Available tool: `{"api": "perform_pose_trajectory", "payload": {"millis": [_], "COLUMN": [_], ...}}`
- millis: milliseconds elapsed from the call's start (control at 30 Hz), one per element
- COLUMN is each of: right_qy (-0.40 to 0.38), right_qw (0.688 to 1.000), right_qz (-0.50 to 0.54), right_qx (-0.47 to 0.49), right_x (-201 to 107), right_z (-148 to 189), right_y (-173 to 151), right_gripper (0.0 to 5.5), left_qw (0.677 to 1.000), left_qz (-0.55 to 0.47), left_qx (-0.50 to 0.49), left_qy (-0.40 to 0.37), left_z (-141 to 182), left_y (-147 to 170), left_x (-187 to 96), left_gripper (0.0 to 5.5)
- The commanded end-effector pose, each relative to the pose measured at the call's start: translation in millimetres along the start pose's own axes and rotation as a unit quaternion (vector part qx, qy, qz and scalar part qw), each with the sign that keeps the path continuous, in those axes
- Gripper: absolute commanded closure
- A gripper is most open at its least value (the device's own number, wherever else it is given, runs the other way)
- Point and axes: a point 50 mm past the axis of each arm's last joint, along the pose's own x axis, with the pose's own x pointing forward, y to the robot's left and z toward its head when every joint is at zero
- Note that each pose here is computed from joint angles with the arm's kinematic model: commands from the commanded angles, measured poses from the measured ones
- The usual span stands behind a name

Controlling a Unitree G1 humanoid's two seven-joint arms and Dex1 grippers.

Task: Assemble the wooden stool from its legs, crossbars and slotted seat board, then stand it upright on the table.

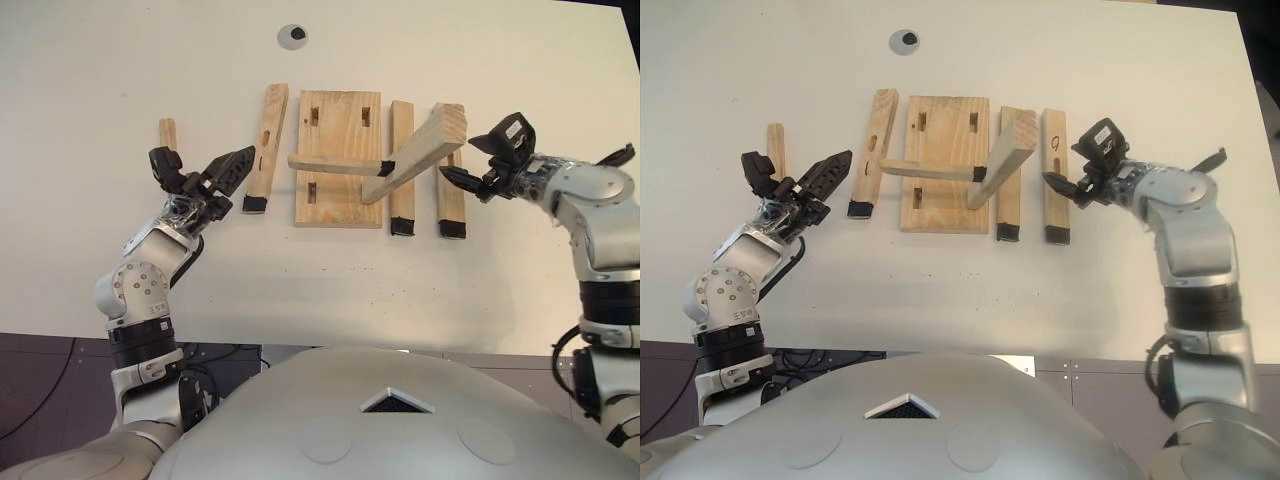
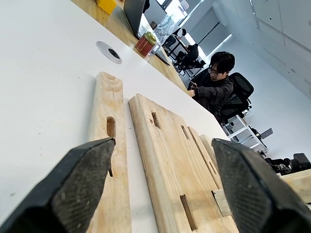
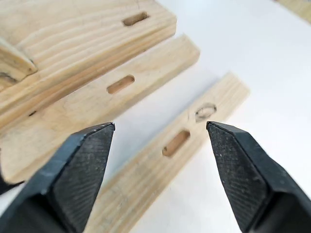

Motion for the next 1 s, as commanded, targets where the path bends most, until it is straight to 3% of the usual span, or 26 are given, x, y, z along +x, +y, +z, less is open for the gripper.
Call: {"api": "perform_pose_trajectory", "payload": {"millis": [33, 267, 567, 700, 767, 867, 933, 1000], "right_qy": [0.016, 0.114, 0.121, -0.01, -0.123, -0.313, -0.379, -0.394], "right_qw": [0.996, 0.983, 0.978, 0.981, 0.977, 0.944, 0.91, 0.878], "right_qz": [-0.041, -0.087, -0.133, -0.153, -0.132, 0.015, 0.145, 0.263], "right_qx": [0.077, 0.115, 0.106, 0.117, 0.113, 0.102, 0.088, 0.066], "right_x": [-2.1, 0.8, -4.1, 0.3, 0.3, -12.4, -27.9, -41.5], "right_z": [-2.6, -36.0, -38.0, 9.5, 51.4, 130.3, 163.6, 179.5], "right_y": [17.5, 36.2, 14.5, -10.0, -24.1, -24.9, -10.8, 5.6], "right_gripper": [2.02, 2.02, 3.4, 3.43, 3.44, 3.44, 3.45, 3.45], "left_qw": [1.0, 1.0, 0.999, 0.991, 0.981, 0.952, 0.932, 0.919], "left_qz": [0.008, 0.003, -0.003, -0.028, -0.076, -0.222, -0.299, -0.355], "left_qx": [0.002, 0.011, 0.05, 0.12, 0.162, 0.195, 0.197, 0.17], "left_qy": [0.0, 0.011, -0.001, -0.044, -0.073, -0.075, -0.053, -0.037], "left_z": [0.2, 4.9, 17.8, 52.9, 83.8, 118.4, 124.6, 125.9], "left_y": [-0.6, -1.6, -9.6, -32.3, -52.7, -102.2, -129.5, -151.3], "left_x": [-3.0, -0.2, 6.1, 15.9, 21.8, 38.8, 50.1, 61.4], "left_gripper": [1.84, 1.84, 1.84, 1.84, 1.84, 1.84, 1.84, 1.84]}}
